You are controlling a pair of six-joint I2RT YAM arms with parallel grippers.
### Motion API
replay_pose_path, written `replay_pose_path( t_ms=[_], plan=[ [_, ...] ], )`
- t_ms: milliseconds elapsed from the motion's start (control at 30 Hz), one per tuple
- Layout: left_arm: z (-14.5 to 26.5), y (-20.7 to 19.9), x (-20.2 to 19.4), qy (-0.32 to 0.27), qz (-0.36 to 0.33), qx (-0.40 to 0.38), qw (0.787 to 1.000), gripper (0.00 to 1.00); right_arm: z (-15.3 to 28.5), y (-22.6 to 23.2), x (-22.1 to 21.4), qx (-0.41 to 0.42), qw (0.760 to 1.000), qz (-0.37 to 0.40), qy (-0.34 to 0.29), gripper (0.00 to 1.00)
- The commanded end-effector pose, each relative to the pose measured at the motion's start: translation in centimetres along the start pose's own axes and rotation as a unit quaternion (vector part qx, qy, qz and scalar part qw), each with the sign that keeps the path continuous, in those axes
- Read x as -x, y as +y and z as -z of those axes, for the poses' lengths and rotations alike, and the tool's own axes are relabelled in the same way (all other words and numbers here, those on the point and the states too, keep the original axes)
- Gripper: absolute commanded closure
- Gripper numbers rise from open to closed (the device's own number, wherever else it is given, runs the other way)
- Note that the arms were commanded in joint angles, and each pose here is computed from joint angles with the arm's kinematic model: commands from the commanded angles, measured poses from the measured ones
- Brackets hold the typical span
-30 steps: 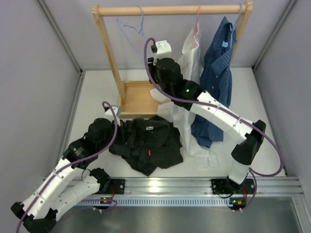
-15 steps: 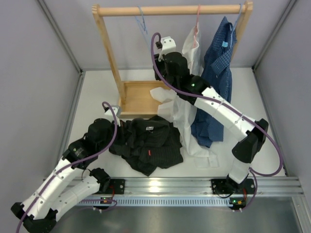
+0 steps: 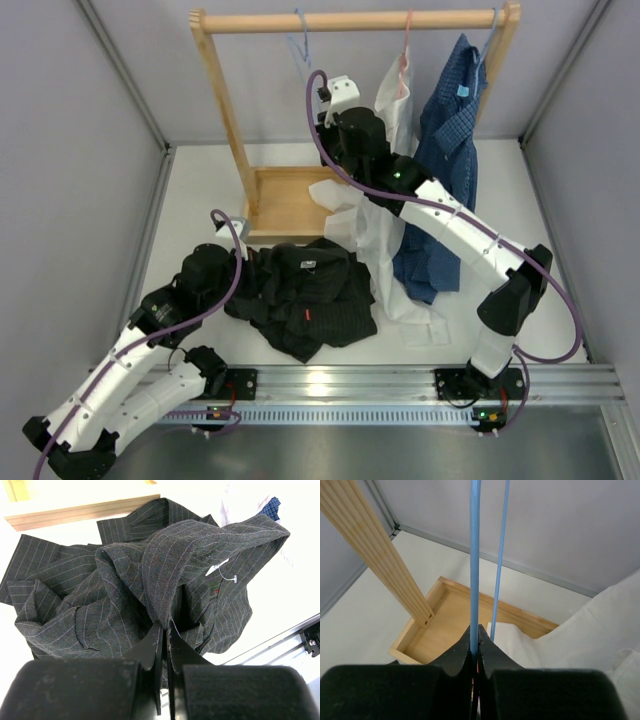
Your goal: Place the shirt on the hanger
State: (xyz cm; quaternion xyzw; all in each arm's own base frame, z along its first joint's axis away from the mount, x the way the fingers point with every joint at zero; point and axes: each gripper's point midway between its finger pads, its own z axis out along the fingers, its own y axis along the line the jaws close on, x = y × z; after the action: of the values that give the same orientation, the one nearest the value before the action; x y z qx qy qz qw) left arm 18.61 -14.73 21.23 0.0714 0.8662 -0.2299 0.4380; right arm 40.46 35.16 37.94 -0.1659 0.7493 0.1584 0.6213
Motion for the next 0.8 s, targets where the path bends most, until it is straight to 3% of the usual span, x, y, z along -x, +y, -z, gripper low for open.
replay_pose_path(
  t_ms=[0, 200, 267, 767],
  plan=[
    [0.1, -0.6, 1.3, -0.03, -0.003, -0.013, 0.999, 1.0, 1.2, -1.0, 3.0, -0.009, 1.0, 0.002, -0.03, 1.0],
    [0.0, -0.5, 1.3, -0.029, -0.003, -0.011, 1.0, 1.0, 1.6, -0.8, 3.6, 0.003, 0.999, 0.013, -0.035, 0.96],
    [0.0, -0.5, 1.2, -0.028, -0.003, -0.011, 1.0, 1.0, 1.6, -0.7, 3.6, 0.009, 0.999, 0.018, -0.034, 1.0],
    [-0.1, -0.4, 1.2, -0.028, -0.002, -0.008, 1.0, 1.0, 2.7, -0.7, 3.7, 0.034, 0.999, 0.011, -0.034, 1.0]
  ],
)
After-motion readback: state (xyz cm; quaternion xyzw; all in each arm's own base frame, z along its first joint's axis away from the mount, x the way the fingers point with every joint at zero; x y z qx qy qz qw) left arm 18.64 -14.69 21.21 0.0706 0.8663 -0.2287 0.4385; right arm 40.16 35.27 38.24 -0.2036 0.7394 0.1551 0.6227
